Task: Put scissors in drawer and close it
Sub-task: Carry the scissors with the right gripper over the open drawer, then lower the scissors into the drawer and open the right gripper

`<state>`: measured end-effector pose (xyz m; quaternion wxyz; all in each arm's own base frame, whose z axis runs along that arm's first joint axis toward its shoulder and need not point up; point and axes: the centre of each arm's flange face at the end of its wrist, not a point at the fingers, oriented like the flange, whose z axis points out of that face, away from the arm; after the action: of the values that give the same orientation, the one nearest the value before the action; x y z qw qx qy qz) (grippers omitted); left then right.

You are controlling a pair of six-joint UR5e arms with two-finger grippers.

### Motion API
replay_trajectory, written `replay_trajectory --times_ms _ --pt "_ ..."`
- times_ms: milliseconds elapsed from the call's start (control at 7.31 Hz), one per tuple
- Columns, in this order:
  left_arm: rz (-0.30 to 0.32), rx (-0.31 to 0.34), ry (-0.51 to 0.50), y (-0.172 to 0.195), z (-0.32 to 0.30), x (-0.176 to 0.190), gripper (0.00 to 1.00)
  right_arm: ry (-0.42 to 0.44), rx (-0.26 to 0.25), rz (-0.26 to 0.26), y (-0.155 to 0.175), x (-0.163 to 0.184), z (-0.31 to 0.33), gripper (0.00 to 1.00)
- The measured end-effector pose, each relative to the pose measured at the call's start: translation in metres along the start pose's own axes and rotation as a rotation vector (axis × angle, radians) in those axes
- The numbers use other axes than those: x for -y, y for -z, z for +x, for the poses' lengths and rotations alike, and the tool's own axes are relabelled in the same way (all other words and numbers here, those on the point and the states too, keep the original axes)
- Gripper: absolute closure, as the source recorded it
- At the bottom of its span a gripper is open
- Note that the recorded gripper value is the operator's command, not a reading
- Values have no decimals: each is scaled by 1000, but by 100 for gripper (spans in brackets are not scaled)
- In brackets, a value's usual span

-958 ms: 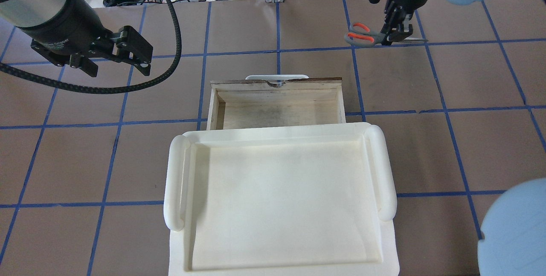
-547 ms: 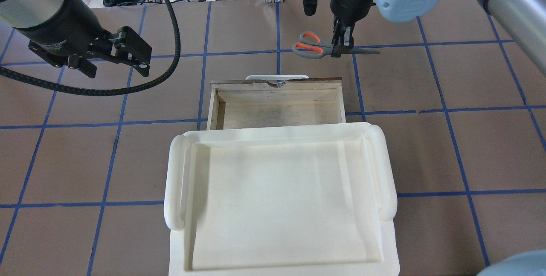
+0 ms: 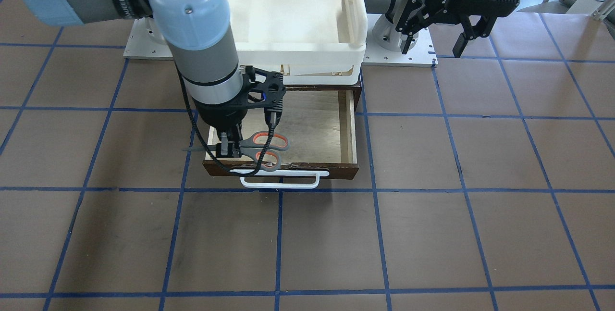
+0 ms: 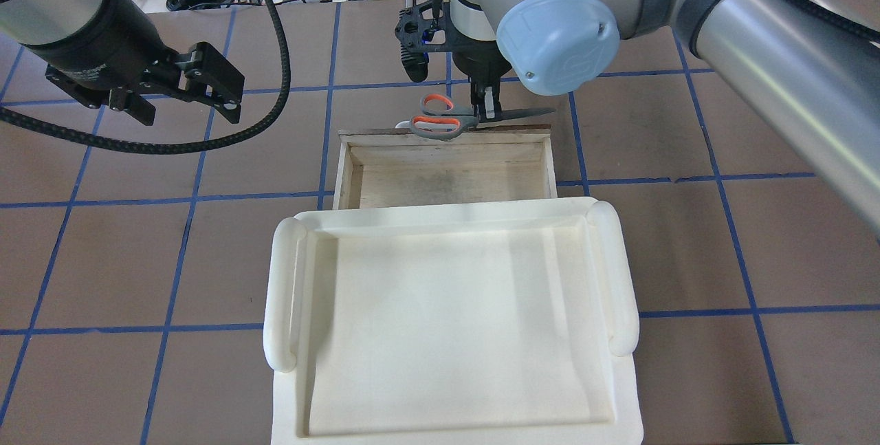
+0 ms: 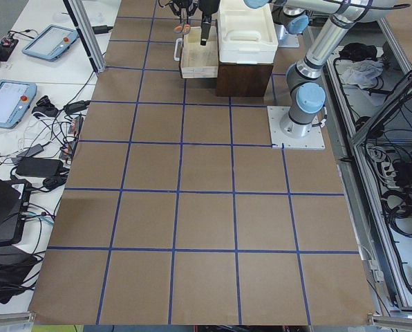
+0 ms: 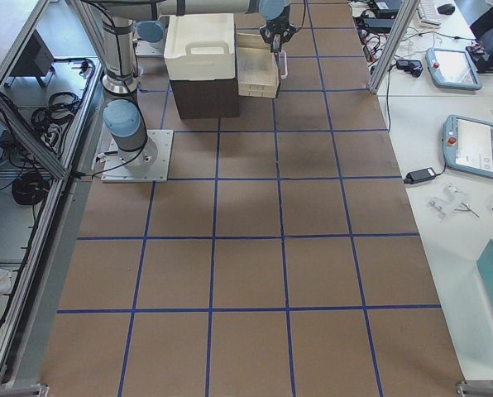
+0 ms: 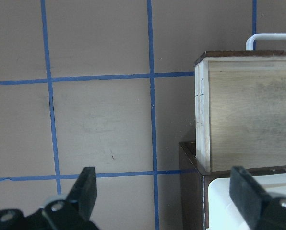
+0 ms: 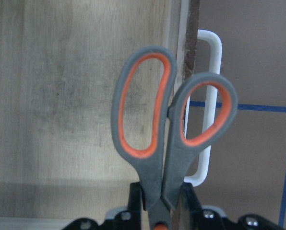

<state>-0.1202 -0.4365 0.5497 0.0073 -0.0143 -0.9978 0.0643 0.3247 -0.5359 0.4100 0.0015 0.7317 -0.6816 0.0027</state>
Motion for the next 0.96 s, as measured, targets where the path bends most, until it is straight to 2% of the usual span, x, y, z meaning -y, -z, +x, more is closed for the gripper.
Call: replay_trajectory --times_ms 958 --pt "-12 0 1 1 0 -4 0 78 61 -9 -44 40 -26 100"
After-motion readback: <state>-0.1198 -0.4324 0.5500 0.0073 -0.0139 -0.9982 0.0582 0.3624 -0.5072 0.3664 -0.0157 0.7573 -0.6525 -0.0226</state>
